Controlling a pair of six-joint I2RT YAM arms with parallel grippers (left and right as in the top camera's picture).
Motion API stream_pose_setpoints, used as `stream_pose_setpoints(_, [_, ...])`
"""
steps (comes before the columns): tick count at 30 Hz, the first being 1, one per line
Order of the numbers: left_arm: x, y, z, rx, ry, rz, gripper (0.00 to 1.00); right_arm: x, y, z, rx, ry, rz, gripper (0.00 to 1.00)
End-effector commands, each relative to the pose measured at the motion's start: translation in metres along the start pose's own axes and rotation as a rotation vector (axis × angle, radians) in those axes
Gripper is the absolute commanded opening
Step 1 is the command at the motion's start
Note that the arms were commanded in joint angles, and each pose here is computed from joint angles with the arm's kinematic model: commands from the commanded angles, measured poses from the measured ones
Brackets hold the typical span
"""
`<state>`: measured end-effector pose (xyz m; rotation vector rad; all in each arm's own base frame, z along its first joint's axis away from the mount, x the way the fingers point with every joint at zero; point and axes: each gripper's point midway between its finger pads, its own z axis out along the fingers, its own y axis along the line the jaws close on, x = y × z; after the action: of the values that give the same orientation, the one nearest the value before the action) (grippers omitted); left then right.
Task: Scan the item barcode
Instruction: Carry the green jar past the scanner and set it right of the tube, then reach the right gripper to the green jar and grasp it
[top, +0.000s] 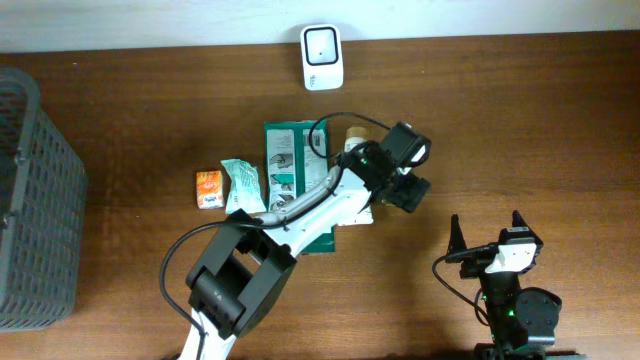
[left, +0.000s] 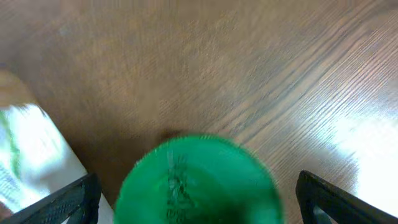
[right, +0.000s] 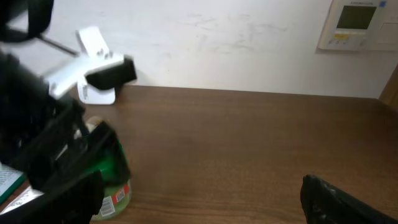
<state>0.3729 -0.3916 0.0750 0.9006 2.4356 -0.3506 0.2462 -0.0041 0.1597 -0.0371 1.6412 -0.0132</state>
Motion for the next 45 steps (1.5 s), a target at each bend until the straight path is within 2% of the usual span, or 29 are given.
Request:
stream_pose_setpoints(1, [-0.064, 0.003, -0.062, 0.044, -0.144, -0.017, 1.00, 0.004, 0.001, 0.000, -0.007, 0.006, -0.005, 0.98])
stream_pose_setpoints(5, [-0.098, 0.037, -0.133, 0.005, -0.203, -0.067, 1.00, 0.004, 0.001, 0.000, -0.007, 0.006, -0.005, 0.98])
stream_pose_setpoints(9, [-0.097, 0.091, -0.188, -0.065, -0.200, -0.155, 1.00, 0.004, 0.001, 0.000, -0.007, 0.006, -0.005, 0.98])
stream_pose_setpoints(13, [-0.066, 0.169, -0.231, -0.171, -0.158, -0.299, 1.00, 0.003, 0.001, 0.000, -0.007, 0.006, -0.005, 0.98])
stream_pose_setpoints(18, [0.001, 0.273, -0.266, -0.312, -0.064, -0.535, 1.00, 0.004, 0.001, 0.000, -0.007, 0.006, -0.005, 0.98])
stream_pose_setpoints(21, [0.033, 0.314, -0.285, -0.364, -0.034, -0.582, 1.00, 0.004, 0.001, 0.000, -0.007, 0.006, -0.005, 0.98])
stream_pose_setpoints(25, [0.063, 0.345, -0.303, -0.379, 0.003, -0.524, 0.99, 0.004, 0.001, 0.000, -0.007, 0.006, -0.006, 0.98])
stream_pose_setpoints(29, [0.088, 0.374, -0.322, -0.409, -0.001, -0.570, 0.99, 0.004, 0.001, 0.000, -0.007, 0.006, -0.005, 0.98])
stream_pose_setpoints(45, [0.096, 0.380, -0.328, -0.370, -0.021, -0.560, 0.99, 0.004, 0.001, 0.000, -0.007, 0.006, -0.005, 0.98])
